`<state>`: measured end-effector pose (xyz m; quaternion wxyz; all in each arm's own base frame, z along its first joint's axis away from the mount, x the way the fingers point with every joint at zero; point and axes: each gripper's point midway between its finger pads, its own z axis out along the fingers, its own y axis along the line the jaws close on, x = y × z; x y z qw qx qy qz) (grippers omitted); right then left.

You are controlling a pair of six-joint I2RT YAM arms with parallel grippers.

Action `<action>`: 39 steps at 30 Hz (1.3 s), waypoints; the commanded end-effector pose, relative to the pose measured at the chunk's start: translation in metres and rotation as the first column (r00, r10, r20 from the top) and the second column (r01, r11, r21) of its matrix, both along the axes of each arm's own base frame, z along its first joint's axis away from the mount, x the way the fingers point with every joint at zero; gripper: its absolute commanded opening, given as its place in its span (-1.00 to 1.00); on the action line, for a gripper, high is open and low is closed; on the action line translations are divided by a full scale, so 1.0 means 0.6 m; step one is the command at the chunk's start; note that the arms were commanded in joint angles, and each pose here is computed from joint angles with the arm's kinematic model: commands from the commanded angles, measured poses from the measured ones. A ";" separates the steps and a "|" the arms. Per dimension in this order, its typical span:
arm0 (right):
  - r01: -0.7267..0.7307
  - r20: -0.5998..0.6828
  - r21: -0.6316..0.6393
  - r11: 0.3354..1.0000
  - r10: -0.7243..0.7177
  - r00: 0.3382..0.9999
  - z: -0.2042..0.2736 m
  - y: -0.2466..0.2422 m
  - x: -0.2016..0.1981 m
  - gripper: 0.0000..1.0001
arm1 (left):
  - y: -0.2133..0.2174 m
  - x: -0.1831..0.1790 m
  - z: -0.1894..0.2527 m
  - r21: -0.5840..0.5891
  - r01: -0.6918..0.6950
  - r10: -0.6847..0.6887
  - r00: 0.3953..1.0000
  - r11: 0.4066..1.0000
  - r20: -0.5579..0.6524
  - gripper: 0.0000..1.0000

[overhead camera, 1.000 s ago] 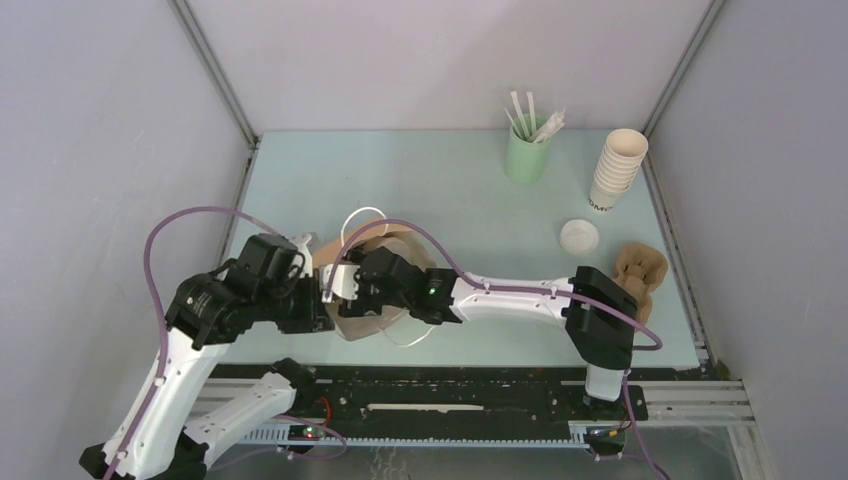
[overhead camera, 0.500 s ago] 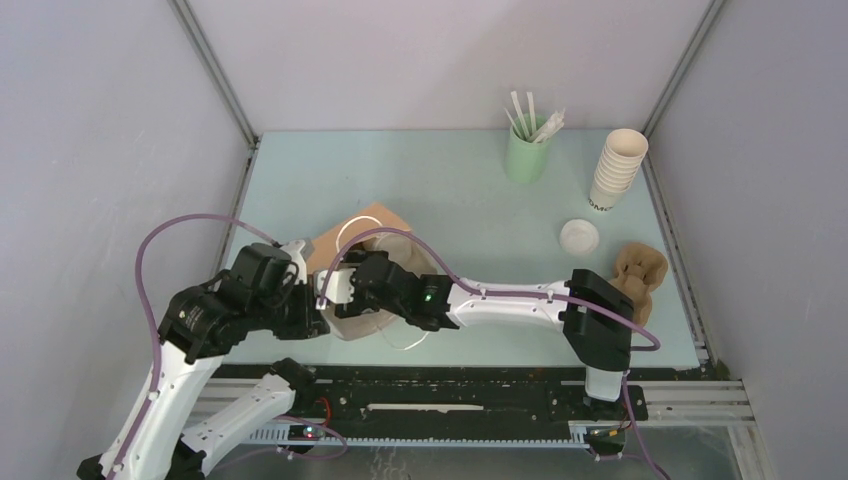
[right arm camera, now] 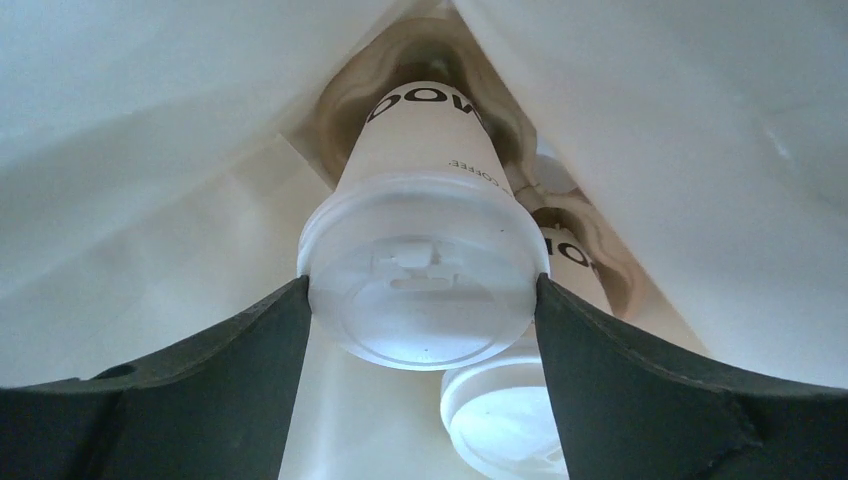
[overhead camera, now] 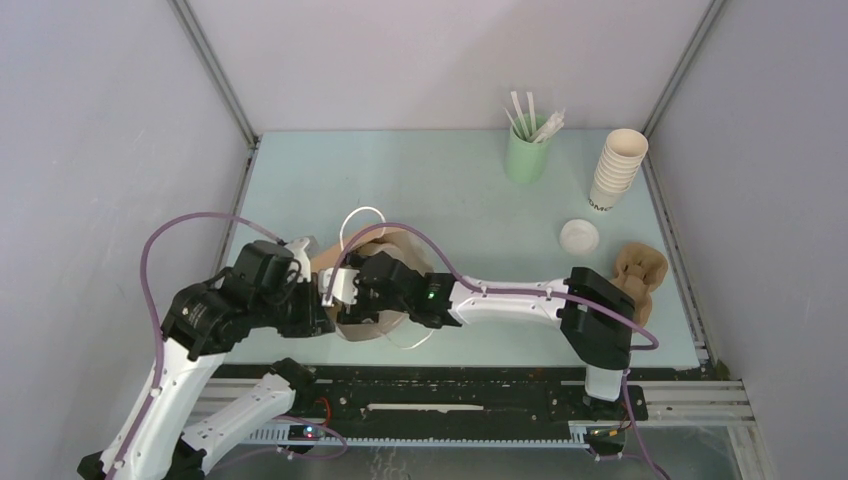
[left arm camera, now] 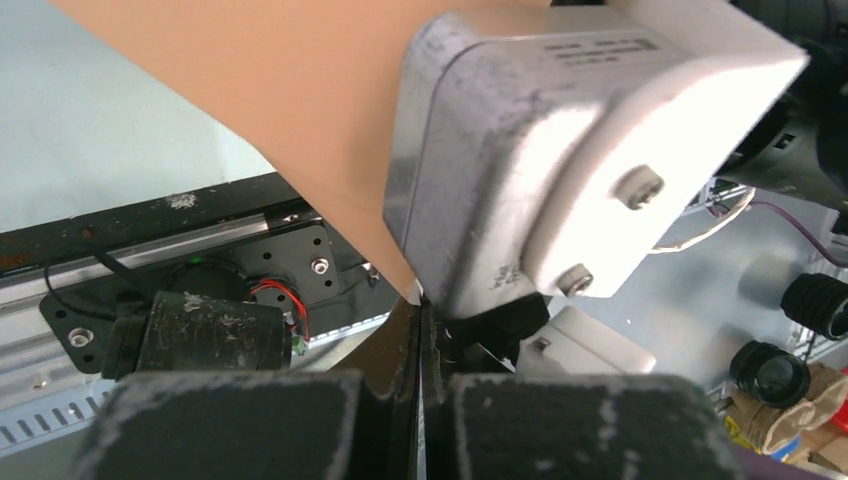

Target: Pack the takeout coffee

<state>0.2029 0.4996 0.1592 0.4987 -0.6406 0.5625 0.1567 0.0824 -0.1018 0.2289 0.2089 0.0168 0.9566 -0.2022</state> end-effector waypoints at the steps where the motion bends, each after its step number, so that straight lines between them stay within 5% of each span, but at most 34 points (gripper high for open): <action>1: -0.103 -0.052 0.115 0.988 0.110 0.993 0.052 0.006 -0.031 0.84 | -0.039 0.027 0.017 -0.085 0.055 -0.051 0.997 0.995 0.058 -1.00; 4: -0.131 -0.100 0.115 0.985 0.143 0.985 0.054 -0.006 -0.036 0.98 | -0.037 0.027 0.015 -0.081 0.055 -0.050 0.997 0.995 0.057 -1.00; 15: -0.122 -0.166 0.101 0.987 0.138 0.976 0.065 -0.032 -0.052 0.99 | -0.034 0.022 0.007 -0.070 0.054 -0.051 0.998 0.996 0.043 -1.00; 18: -0.027 -0.176 0.096 0.995 0.043 0.983 0.067 -0.045 -0.032 0.99 | -0.032 0.018 -0.001 -0.064 0.054 -0.052 0.998 0.996 0.030 -1.00; 22: 0.095 -0.144 0.049 0.994 -0.087 0.986 0.050 -0.066 0.001 0.75 | -0.030 0.016 -0.007 -0.061 0.053 -0.052 0.998 0.997 0.024 -1.00; 29: 0.120 -0.054 0.049 0.991 -0.118 0.992 0.045 -0.052 0.015 0.40 | -0.036 0.017 -0.006 -0.067 0.066 -0.065 0.998 0.996 0.016 -1.00; 32: 0.113 -0.067 0.087 0.990 -0.107 0.992 0.044 -0.033 0.013 0.09 | -0.039 0.020 -0.002 -0.073 0.070 -0.068 0.997 0.995 0.021 -1.00; 39: 0.098 -0.069 0.129 0.987 -0.090 0.994 0.044 0.004 0.010 0.19 | -0.056 0.033 0.028 -0.103 0.092 -0.089 0.995 0.990 0.034 -1.00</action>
